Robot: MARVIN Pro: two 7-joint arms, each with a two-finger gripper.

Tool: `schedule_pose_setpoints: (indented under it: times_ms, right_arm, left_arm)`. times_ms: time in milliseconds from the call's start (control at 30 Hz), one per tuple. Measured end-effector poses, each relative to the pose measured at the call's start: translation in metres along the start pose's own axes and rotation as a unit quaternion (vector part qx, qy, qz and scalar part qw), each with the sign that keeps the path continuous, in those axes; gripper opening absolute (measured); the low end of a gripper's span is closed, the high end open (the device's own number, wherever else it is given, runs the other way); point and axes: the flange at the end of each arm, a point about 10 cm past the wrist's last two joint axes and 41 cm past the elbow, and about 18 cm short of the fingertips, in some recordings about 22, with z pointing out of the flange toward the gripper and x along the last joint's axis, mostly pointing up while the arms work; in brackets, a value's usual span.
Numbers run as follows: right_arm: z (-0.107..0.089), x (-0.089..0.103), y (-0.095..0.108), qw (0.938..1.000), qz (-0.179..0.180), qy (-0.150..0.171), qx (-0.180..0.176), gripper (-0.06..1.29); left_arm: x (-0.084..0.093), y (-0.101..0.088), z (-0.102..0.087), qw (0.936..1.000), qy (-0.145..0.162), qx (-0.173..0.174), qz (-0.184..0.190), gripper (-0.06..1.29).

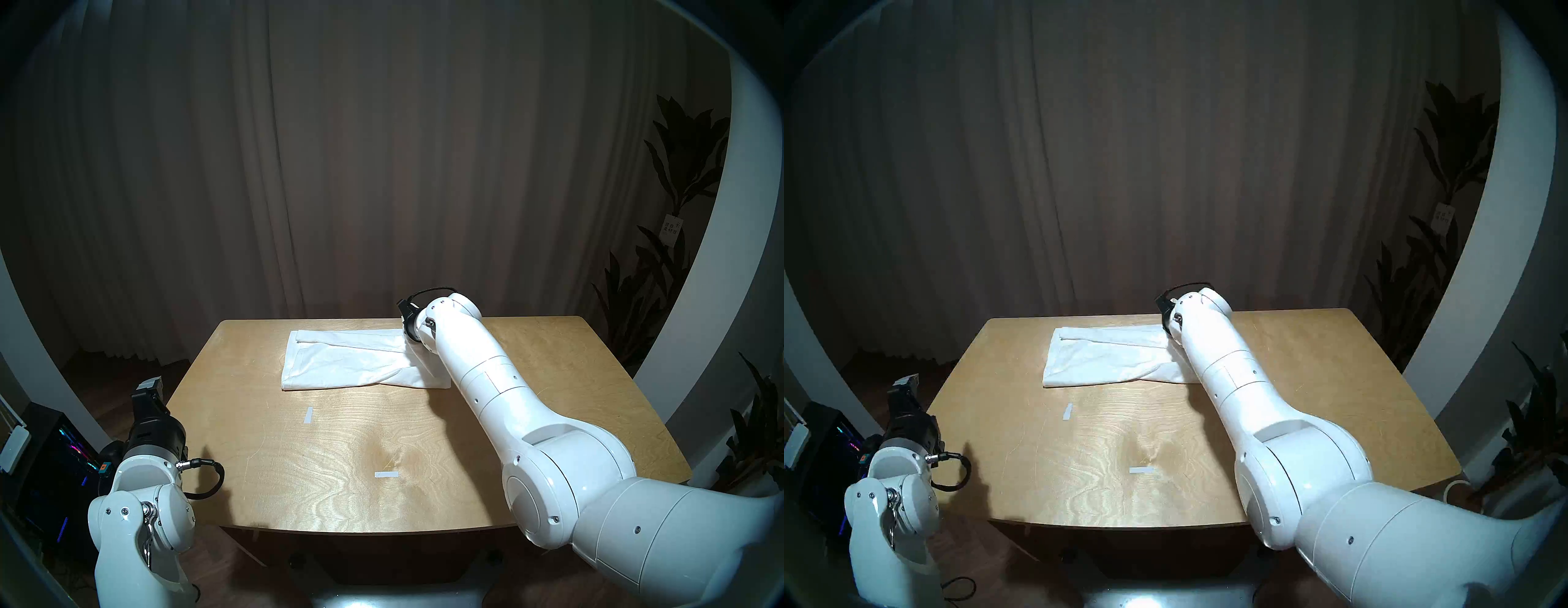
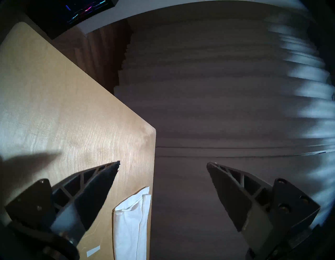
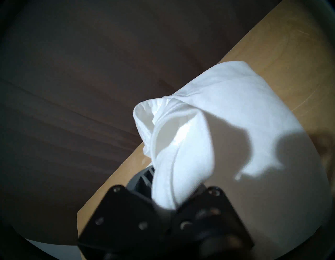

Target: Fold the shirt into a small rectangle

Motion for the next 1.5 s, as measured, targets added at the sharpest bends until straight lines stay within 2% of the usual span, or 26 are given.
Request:
schedule_pose_setpoints:
  times_ms: [500, 900, 1133, 1500]
  right_arm:
    - [0.012, -0.065, -0.050, 0.9995, -0.011, -0.031, 0.004, 0.04]
    - [0.011, -0.108, -0.080, 0.9990, 0.004, -0.042, 0.015, 0.04]
    - [0.011, -0.119, -0.087, 0.9986, 0.013, -0.044, 0.025, 0.04]
    - [0.009, -0.126, -0.095, 0.9980, 0.017, -0.043, 0.044, 0.04]
  left_arm:
    - [0.023, -0.009, -0.006, 0.9993, 0.037, 0.010, -0.007, 1.22]
    - [0.039, -0.018, -0.013, 0.9976, 0.065, 0.023, -0.009, 1.22]
    - [0.048, -0.025, -0.018, 0.9959, 0.084, 0.033, -0.009, 1.22]
    - [0.060, -0.033, -0.025, 0.9930, 0.108, 0.047, -0.010, 1.22]
